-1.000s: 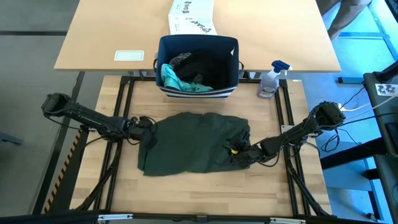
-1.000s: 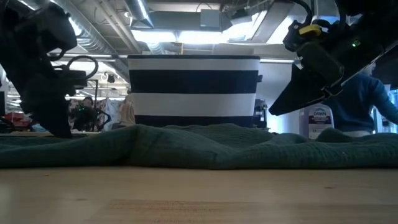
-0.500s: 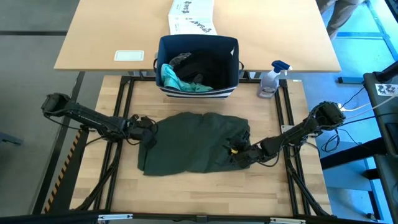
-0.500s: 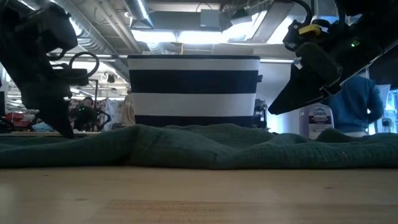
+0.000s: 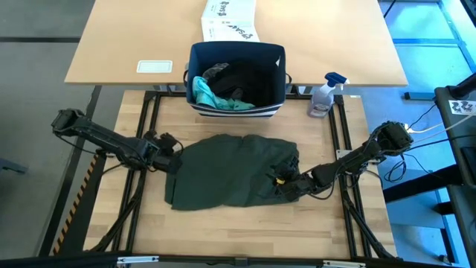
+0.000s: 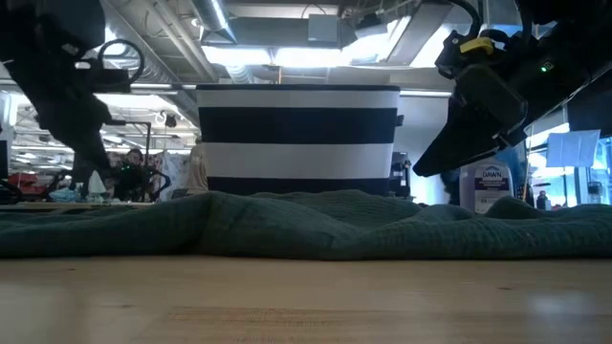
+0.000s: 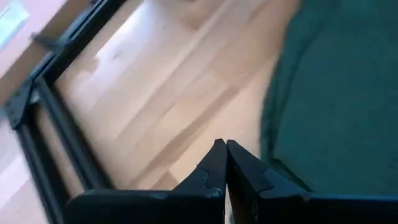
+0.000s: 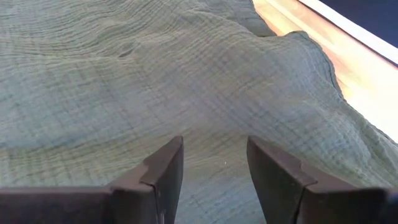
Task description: Fold Laundry from Bin
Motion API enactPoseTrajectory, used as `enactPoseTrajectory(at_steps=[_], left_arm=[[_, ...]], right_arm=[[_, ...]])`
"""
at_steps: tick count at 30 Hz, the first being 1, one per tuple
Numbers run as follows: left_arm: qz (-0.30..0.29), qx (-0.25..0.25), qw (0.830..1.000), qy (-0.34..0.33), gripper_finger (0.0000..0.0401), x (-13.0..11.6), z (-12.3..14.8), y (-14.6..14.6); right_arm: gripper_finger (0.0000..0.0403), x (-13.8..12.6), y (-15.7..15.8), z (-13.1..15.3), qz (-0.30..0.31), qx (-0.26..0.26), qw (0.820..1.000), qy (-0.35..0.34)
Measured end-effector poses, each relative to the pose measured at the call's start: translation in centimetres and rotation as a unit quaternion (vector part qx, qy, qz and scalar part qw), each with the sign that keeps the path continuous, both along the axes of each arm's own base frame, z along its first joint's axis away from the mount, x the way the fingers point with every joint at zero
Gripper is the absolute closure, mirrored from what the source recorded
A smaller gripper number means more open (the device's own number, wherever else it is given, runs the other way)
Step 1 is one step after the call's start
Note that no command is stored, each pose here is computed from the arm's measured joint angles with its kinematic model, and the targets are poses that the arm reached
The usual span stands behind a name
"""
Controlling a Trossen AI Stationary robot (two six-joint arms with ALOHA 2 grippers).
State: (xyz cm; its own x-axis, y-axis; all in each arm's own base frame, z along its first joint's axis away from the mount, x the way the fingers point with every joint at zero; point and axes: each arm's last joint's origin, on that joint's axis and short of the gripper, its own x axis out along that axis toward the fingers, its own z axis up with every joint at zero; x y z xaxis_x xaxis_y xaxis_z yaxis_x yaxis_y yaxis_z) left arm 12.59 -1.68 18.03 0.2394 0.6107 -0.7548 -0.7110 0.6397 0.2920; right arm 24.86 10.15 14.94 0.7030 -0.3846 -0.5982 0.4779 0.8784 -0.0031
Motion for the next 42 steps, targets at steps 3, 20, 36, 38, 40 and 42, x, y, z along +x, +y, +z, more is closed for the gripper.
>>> enactPoseTrajectory(at_steps=[3,20,36,38,40,42], left_arm=[[0.004,-0.028,1.000,-0.008,0.0401,0.0,-0.7,-0.1],[0.018,-0.161,0.985,-0.062,0.0286,0.9,-4.4,1.2],[-0.015,-0.185,0.979,-0.079,0.0285,1.7,-3.8,1.4],[-0.025,-0.179,0.980,-0.087,0.0285,2.1,-3.1,1.4],[-0.031,-0.184,0.978,-0.092,0.0285,2.4,-2.7,1.3],[-0.035,-0.195,0.976,-0.085,0.0285,2.3,-2.8,1.2]], right_arm=[[0.0226,0.0,0.0,0.0,0.000,0.000,1.000,0.000],[0.0226,0.0,0.0,0.0,-0.002,0.002,1.000,-0.001],[0.0226,0.0,0.0,0.0,-0.002,0.002,1.000,-0.001],[0.0226,0.0,0.0,0.0,-0.002,0.002,1.000,-0.001],[0.0226,0.0,0.0,0.0,-0.002,0.002,1.000,-0.001],[0.0226,0.0,0.0,0.0,-0.002,0.002,1.000,-0.001]])
